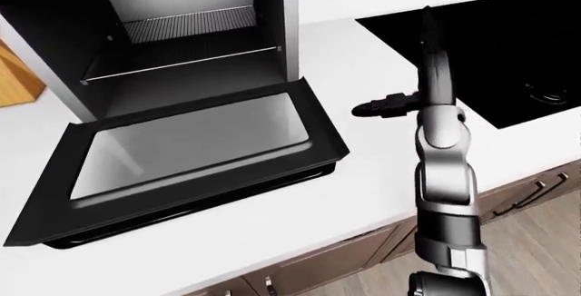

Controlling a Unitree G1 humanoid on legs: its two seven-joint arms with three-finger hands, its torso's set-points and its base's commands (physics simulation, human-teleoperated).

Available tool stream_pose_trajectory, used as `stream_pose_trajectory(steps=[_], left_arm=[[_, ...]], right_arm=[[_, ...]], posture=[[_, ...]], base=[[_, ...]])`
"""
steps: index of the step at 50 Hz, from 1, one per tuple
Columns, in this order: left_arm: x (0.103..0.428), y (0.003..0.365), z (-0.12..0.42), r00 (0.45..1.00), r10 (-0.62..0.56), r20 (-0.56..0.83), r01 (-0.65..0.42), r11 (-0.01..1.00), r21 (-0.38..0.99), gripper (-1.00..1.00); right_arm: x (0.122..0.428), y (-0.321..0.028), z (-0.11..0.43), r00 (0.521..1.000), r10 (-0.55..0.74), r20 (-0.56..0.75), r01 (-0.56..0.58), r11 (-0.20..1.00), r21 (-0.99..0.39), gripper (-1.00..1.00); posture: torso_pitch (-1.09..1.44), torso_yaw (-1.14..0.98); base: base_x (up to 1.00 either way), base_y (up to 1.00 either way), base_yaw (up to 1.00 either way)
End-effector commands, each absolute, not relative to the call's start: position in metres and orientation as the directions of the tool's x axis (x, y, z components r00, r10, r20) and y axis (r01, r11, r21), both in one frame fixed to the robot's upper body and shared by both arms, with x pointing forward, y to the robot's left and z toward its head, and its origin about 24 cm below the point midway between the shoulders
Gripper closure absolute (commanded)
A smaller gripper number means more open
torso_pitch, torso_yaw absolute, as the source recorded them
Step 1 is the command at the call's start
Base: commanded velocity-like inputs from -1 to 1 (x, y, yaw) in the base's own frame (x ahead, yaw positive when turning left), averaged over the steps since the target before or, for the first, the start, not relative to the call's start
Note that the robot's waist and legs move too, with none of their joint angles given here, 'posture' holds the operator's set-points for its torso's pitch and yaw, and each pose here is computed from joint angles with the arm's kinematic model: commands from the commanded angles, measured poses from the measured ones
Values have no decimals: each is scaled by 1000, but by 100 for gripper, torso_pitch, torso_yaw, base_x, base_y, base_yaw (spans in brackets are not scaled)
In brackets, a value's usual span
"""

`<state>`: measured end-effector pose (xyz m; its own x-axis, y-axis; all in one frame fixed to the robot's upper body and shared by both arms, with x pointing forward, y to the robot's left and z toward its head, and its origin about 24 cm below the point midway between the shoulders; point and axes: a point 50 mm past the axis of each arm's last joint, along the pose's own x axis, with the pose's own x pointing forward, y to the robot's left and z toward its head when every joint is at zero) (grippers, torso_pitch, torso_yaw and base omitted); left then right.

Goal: Close the toaster oven door.

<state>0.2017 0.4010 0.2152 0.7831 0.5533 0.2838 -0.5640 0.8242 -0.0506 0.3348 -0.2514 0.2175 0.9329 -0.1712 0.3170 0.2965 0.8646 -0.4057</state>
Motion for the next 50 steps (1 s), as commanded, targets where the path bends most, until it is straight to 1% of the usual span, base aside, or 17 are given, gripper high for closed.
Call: stream_pose_trajectory(steps=[1, 9, 14, 28, 36, 44, 50], left_arm=[[196, 399, 237, 752, 537, 381, -571, 820, -29, -100], [195, 398, 237, 759, 526, 384, -556, 830, -39, -100], [195, 397, 237, 762, 521, 385, -549, 835, -43, -100], [194, 397, 239, 762, 517, 390, -543, 838, -50, -100], [194, 397, 238, 762, 516, 390, -543, 838, -49, -100], [195, 397, 237, 763, 516, 389, -542, 839, -50, -100], [194, 398, 236, 763, 517, 389, -542, 839, -50, -100]], right_arm=[[333, -249, 240, 896, -146, 420, 337, 838, -428, -100], [339, -241, 230, 911, -82, 405, 291, 824, -486, -100], [343, -241, 227, 915, -81, 396, 286, 823, -491, -100], [353, -239, 215, 920, -22, 391, 265, 770, -581, -100], [359, -242, 213, 921, -38, 387, 281, 751, -598, -100], [361, -236, 208, 926, 8, 377, 250, 734, -632, -100], [360, -233, 204, 930, 24, 366, 228, 744, -628, -100]], posture=[[0, 0], [0, 0], [0, 0], [0, 0], [0, 0], [0, 0], [0, 0]], base=[[0, 0, 0], [0, 0, 0], [0, 0, 0], [0, 0, 0], [0, 0, 0], [0, 0, 0], [0, 0, 0]])
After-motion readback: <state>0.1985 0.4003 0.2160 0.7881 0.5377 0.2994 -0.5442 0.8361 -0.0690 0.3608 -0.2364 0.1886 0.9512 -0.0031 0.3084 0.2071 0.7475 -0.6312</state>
